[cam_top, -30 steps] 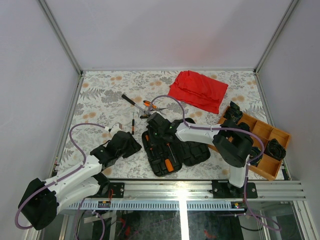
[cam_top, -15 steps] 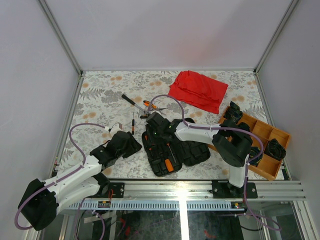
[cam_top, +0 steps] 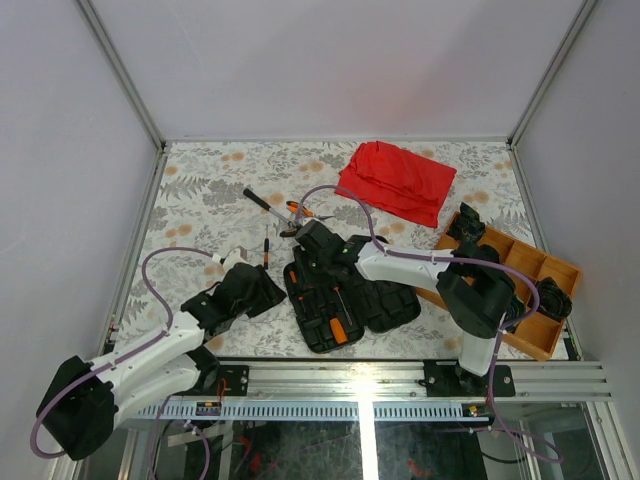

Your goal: Sort the tools into containers

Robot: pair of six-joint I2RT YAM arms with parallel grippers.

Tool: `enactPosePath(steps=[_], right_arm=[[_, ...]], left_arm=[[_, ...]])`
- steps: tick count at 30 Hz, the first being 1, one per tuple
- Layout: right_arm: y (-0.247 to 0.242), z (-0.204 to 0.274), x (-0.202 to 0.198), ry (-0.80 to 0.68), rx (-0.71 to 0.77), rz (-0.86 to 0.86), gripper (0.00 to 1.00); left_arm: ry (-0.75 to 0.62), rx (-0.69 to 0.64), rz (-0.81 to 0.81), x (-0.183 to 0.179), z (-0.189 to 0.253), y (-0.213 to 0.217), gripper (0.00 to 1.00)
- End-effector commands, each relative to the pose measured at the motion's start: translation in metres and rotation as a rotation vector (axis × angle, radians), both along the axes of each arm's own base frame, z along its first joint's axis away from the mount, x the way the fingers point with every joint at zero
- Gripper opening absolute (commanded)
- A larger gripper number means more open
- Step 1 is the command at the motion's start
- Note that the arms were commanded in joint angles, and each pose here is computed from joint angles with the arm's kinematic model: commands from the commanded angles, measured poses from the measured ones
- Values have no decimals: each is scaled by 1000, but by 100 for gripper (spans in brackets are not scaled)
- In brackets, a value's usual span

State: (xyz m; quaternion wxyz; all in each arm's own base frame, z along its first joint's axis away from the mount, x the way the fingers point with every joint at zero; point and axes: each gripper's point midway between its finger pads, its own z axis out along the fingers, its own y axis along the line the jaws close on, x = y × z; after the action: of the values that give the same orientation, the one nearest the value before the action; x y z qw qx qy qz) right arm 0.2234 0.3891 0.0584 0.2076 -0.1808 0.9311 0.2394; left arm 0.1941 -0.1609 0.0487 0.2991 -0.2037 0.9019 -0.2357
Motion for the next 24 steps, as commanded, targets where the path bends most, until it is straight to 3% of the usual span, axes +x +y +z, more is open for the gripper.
enactPosePath(steps=[1, 15, 24], right_arm=[[10, 29, 5, -30, 64, 35, 29], [15, 10, -3, 28, 52, 71, 20], [17, -1, -4, 50, 27, 82, 18]], left_arm=[[-18, -41, -18, 5, -1, -9, 49], [-18, -118, -64, 7, -2, -27, 43], [10, -106, -71, 4, -11, -27, 31]])
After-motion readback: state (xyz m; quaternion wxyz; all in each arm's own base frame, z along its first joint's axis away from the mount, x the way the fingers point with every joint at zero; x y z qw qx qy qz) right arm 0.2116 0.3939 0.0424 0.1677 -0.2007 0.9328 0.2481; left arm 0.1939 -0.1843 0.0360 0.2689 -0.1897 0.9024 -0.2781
